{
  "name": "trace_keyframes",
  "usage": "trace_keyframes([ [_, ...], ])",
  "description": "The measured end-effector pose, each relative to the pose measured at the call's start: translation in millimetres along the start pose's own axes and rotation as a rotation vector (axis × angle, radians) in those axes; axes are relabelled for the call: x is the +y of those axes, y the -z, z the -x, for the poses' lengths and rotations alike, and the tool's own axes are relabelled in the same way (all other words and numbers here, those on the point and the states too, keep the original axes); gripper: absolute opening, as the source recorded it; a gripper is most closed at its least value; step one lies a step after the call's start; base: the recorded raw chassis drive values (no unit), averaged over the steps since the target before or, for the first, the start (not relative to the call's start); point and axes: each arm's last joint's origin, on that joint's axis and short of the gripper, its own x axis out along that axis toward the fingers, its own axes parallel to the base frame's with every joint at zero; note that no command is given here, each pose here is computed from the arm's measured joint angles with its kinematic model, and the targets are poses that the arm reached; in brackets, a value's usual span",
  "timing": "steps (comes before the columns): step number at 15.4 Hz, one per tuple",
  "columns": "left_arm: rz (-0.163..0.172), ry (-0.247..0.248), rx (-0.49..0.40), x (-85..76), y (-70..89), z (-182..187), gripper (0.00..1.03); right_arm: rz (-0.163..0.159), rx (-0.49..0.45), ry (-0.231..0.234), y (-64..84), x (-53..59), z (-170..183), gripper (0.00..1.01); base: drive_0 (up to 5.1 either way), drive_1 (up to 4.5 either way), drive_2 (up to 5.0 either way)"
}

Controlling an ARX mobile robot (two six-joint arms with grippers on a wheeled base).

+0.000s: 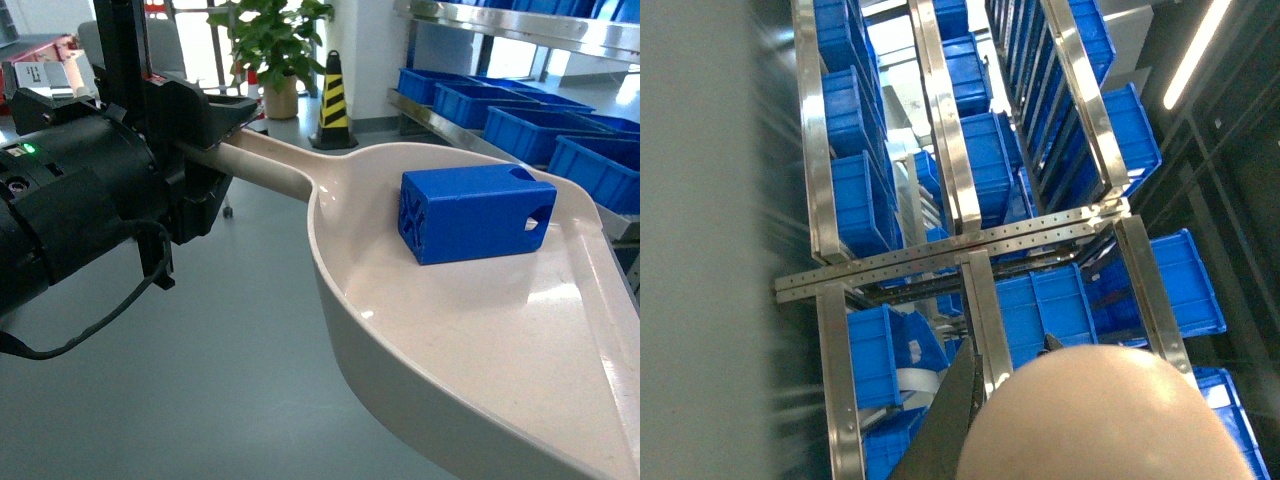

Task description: Place part in tray to right shelf

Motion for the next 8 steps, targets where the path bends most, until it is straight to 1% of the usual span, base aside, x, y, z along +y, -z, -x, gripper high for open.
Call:
trace_keyframes([
  [8, 0.000, 0.000, 0.001, -0.1, 0.4, 0.0, 0.13, 0.000, 0.000, 0.000, 0.0, 0.0, 0.0, 0.98, -1.6, -1.62, -1.6],
])
